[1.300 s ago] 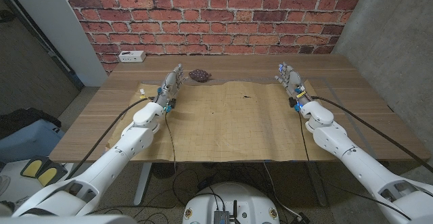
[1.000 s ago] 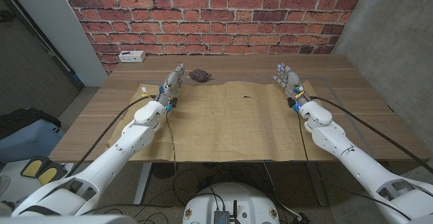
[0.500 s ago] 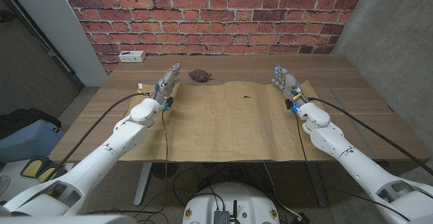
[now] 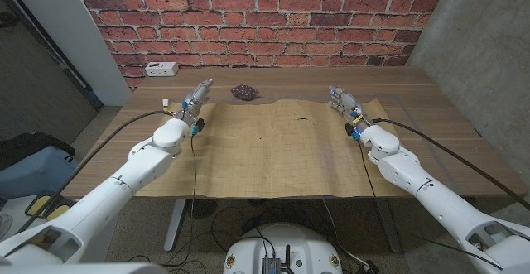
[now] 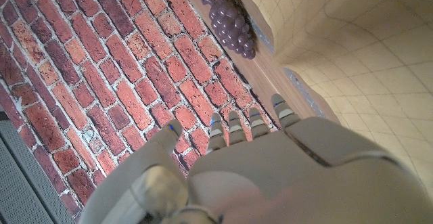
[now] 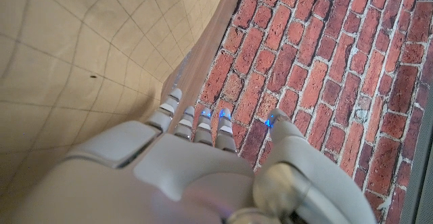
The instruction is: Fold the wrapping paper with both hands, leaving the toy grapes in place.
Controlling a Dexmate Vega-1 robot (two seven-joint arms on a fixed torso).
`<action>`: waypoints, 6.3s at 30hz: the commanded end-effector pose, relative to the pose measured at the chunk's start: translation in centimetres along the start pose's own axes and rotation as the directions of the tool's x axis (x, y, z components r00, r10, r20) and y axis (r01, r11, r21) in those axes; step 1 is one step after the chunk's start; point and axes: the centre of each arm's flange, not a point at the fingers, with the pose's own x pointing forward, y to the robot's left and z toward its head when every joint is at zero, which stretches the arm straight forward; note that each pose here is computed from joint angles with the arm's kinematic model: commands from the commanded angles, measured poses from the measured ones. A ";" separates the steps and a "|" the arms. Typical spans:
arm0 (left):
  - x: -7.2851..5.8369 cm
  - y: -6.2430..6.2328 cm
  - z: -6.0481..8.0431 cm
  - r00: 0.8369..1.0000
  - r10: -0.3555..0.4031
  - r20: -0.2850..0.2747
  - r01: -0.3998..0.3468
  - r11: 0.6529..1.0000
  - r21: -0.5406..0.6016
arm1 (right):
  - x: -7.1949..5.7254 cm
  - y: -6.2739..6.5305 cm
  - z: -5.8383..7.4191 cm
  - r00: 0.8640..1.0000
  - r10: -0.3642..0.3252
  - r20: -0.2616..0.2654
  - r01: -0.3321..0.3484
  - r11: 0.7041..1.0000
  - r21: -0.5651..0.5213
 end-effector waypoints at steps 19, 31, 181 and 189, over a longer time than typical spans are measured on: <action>-2.1 4.2 0.5 0.991 0.039 -0.132 -0.027 0.996 0.088 | -1.1 3.3 2.4 0.986 -0.116 -0.120 0.038 0.855 -0.517; -2.9 5.5 0.7 0.982 0.096 -0.162 -0.074 0.988 0.136 | -1.2 5.5 2.1 0.977 -0.141 -0.161 0.003 0.763 -0.646; 6.0 8.0 0.5 0.799 -0.102 -0.593 0.053 0.994 -0.099 | -3.1 6.8 -0.7 0.945 -0.224 -0.237 -0.007 0.711 -0.704; 5.4 7.8 2.5 0.852 -0.084 -0.517 0.049 0.996 -0.081 | -2.9 6.7 -0.7 0.940 -0.231 -0.250 -0.017 0.703 -0.711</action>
